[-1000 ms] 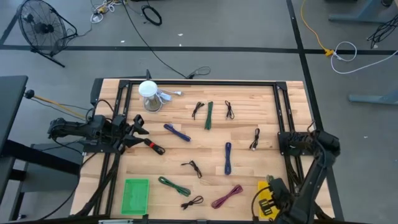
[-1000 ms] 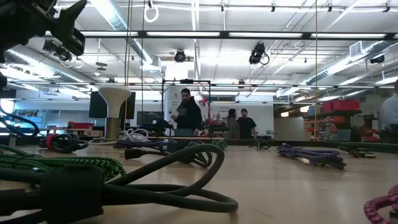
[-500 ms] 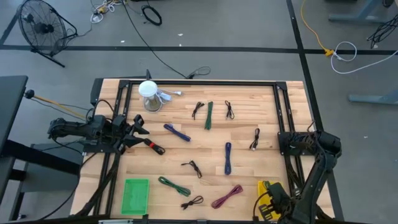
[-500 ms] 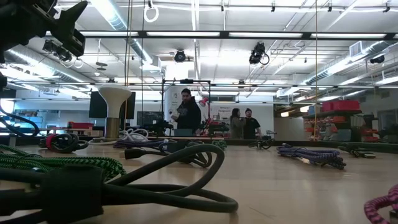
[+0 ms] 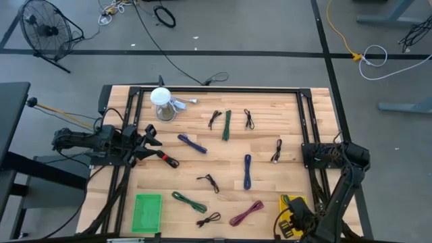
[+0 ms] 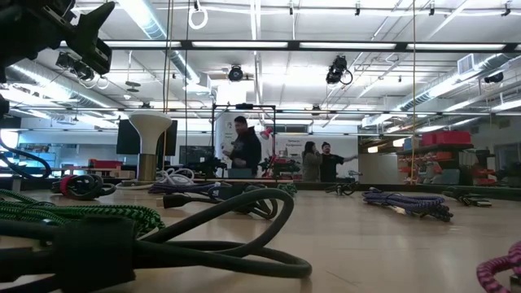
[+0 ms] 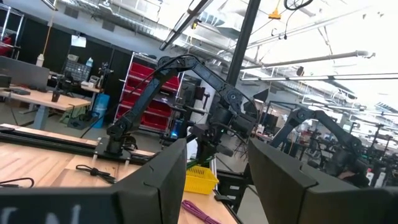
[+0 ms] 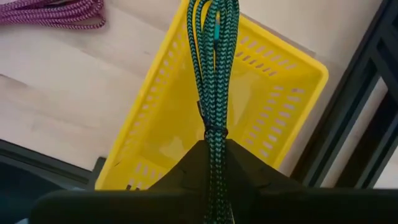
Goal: Pick & Place USB Port
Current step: Put the black green charger cable into the yellow bin, then put the black charger cable into the green bin
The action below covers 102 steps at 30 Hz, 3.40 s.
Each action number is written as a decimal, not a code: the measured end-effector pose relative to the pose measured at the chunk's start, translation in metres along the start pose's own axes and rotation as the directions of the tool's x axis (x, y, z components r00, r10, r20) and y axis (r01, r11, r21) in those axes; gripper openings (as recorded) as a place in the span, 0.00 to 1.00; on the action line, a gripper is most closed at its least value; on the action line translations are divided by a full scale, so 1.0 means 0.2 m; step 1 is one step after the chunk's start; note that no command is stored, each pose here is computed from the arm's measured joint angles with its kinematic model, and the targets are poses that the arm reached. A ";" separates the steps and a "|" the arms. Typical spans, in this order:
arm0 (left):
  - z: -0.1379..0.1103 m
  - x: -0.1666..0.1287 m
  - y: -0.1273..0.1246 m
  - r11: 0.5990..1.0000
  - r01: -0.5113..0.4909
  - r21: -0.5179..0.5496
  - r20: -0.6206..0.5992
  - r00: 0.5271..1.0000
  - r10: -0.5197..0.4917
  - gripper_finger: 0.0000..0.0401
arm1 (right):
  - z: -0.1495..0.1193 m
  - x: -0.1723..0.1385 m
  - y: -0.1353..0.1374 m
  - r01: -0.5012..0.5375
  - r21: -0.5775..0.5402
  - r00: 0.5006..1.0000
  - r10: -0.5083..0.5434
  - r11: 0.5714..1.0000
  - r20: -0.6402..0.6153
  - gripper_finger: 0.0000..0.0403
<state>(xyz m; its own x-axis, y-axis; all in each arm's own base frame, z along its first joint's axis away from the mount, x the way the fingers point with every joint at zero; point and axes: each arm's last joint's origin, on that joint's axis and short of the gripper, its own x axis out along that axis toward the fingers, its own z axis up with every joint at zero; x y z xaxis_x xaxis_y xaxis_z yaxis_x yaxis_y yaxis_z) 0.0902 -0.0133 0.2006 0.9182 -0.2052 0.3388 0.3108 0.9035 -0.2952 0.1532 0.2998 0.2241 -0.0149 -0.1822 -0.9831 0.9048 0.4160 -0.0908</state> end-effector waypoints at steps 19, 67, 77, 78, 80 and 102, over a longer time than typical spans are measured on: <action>-0.01 0.00 0.00 1.000 -0.005 -0.002 -0.012 1.000 0.005 0.44 | -0.02 0.00 -0.01 -0.019 -0.030 1.000 0.020 0.999 0.010 0.25; -0.01 0.00 0.00 1.000 -0.004 -0.002 -0.019 1.000 0.004 0.44 | 0.37 0.04 -0.01 0.051 -0.150 0.939 0.004 0.987 0.343 0.03; -0.01 0.00 0.01 1.000 -0.022 0.000 -0.013 1.000 0.022 0.44 | 0.71 0.05 0.08 0.219 -0.216 0.882 -0.098 0.952 0.461 0.15; -0.01 0.00 0.00 1.000 -0.021 0.000 -0.014 1.000 0.021 0.44 | 0.75 0.05 0.09 0.239 -0.215 0.875 -0.114 0.947 0.471 0.18; -0.01 0.00 0.01 1.000 -0.022 0.000 -0.015 1.000 0.022 0.44 | 0.83 0.06 0.10 0.266 -0.213 0.865 -0.135 0.940 0.482 0.23; -0.04 0.00 0.02 0.998 -0.045 -0.040 -0.071 0.997 0.042 0.44 | 1.23 0.54 -0.13 0.536 -0.077 0.844 -0.534 0.841 0.042 0.48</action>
<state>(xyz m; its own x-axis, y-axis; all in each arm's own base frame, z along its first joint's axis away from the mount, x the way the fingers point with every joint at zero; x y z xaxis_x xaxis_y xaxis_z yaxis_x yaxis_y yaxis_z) 0.0926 -0.0132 0.1934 0.9456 -0.1930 0.2619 0.2787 0.8959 -0.3459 0.2317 0.0503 0.1598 -0.4778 -0.4137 -0.7750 0.7203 0.3205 -0.6152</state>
